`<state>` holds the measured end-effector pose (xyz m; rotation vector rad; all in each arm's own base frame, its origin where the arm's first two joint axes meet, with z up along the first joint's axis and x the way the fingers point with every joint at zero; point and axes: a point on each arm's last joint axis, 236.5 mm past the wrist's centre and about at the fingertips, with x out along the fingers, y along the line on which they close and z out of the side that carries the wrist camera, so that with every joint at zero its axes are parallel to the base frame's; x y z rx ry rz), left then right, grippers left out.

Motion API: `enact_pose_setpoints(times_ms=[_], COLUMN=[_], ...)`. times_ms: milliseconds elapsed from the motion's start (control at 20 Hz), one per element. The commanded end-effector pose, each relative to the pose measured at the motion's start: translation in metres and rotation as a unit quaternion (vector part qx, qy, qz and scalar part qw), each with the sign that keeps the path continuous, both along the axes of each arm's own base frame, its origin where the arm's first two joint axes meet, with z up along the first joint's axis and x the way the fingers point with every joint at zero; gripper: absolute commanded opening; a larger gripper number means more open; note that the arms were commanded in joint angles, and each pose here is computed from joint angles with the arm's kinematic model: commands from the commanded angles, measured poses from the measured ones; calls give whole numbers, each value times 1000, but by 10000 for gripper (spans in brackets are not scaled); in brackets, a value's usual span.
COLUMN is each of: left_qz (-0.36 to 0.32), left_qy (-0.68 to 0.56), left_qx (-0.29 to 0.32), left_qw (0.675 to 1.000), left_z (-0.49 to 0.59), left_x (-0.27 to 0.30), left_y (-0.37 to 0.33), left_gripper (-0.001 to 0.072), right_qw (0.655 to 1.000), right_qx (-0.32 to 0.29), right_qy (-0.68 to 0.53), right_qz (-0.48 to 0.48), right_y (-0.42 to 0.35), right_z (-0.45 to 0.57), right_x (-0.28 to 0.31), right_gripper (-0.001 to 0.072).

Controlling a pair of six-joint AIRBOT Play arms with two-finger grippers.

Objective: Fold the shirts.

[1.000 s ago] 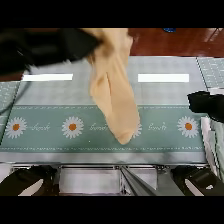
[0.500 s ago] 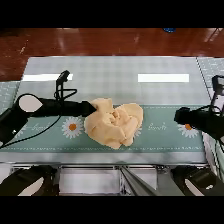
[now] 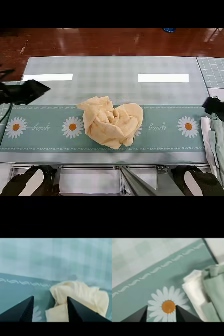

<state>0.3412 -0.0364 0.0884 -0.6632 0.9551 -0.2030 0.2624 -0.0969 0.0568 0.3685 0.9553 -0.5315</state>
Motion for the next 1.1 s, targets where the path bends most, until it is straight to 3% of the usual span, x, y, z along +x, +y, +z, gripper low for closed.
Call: enact_pose_setpoints(times_ms=[0, 100, 200, 300, 400, 550, 800, 1050], left_qz=[-10, -118, -205, -244, -262, -284, -272, -266], left_qy=[14, 64, 27, -9, -1, 15, 85, 176], left_qx=[-119, -179, -204, -176, -138, -131, -12, -37], left_qw=[993, 975, 957, 954, 955, 950, 958, 947], left_z=[-5, -36, -38, -47, -63, -67, -108, -150], left_x=[-13, -39, -37, -24, -16, -9, 15, 2], left_y=[-10, -67, -106, -126, -137, -154, -117, -122], left_gripper=[507, 506, 507, 507, 507, 507, 507, 507], right_qw=[987, 975, 969, 968, 965, 963, 962, 962], right_qx=[154, 218, 235, 235, 236, 235, 236, 235], right_qy=[-33, -33, -12, 4, 10, 14, 16, 17], right_qz=[-16, 40, 69, 93, 112, 133, 137, 137], right_y=[19, 62, 82, 94, 104, 115, 119, 118], right_z=[-41, -65, -81, -85, -85, -85, -85, -86], right_x=[-3, -3, -11, -15, -16, -16, -16, -17], right_gripper=[408, 408, 408, 408, 408, 408, 408, 408])
